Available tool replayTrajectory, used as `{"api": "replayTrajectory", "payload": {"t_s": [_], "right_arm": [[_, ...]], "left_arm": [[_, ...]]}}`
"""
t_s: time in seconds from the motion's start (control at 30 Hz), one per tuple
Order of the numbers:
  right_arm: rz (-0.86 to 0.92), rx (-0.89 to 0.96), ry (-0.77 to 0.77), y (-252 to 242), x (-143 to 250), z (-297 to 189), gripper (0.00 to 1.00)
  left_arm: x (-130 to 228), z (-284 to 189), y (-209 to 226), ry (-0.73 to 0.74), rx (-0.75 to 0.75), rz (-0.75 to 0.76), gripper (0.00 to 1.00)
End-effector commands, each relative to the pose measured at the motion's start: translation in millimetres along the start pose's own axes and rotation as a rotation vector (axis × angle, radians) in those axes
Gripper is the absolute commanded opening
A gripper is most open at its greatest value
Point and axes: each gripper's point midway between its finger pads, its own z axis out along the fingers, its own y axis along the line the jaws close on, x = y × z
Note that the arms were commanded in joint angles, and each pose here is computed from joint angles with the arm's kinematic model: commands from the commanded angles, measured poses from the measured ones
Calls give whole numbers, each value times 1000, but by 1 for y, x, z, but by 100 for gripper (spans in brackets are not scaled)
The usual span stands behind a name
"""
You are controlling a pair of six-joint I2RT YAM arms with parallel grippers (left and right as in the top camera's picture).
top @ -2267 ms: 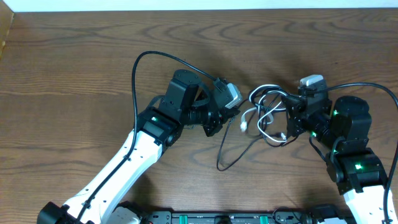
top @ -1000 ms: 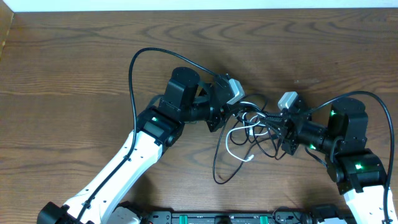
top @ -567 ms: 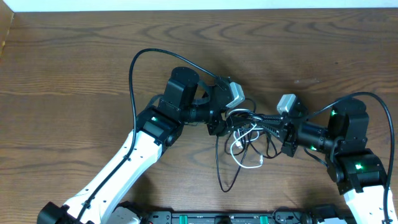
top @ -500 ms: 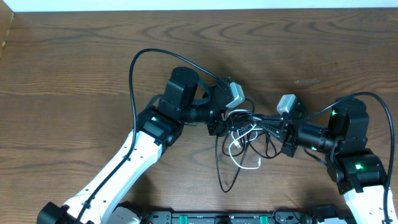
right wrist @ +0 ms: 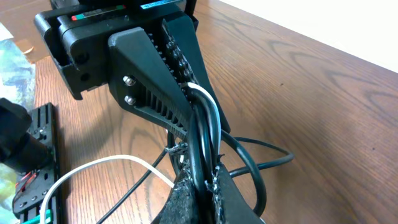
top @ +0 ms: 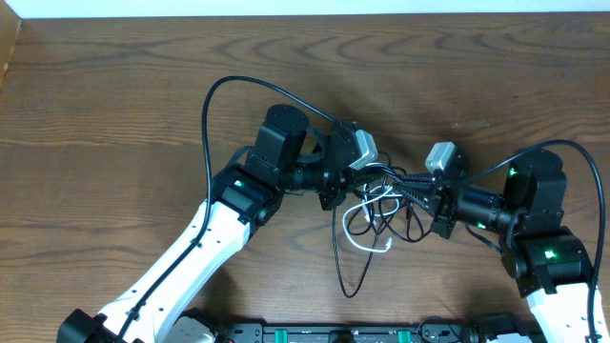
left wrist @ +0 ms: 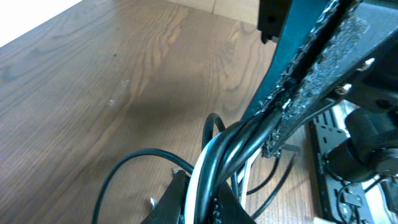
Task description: Untangle cables
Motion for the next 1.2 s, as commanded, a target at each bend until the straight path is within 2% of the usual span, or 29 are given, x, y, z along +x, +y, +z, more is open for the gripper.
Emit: {"api": "replayTrajectory", "payload": {"t_s": [0.0, 0.17, 0.27, 0.43, 0.63, 0.67, 0.7, 0.83, 0.93, 1.0, 1.1, 1.17], "right_arm": [[54, -26, -4, 7, -3, -1, 1], [172, 79, 56, -9, 11, -2, 1], [189, 91, 75, -10, 16, -3, 1], [253, 226, 157, -29, 37, -8, 1], [235, 250, 120, -35, 28, -8, 1], [232, 254, 105, -37, 24, -8, 4], [231, 265, 90, -40, 20, -8, 11], [312, 439, 59, -68, 17, -18, 17], [407, 614, 59, -92, 26, -33, 40], [421, 652, 52, -98, 26, -36, 54], [406, 653, 33, -99, 21, -36, 66], [370, 653, 26, -101, 17, -36, 68]], "left_arm": [[5, -8, 42, 31, -238, -61, 8], [15, -35, 102, 11, -629, -305, 8], [11, -36, 104, -11, -638, -321, 7], [0, -37, 106, -73, -639, -355, 7], [-3, -34, 102, -85, -610, -363, 7], [-3, -33, 101, -84, -598, -364, 7], [-4, -32, 99, -83, -585, -365, 7], [-3, -32, 99, -79, -586, -367, 8], [-3, -32, 99, -80, -586, -366, 8], [-3, -32, 99, -79, -585, -366, 8], [-3, -31, 97, -79, -576, -366, 8], [-5, -25, 88, -77, -508, -352, 8]]}}
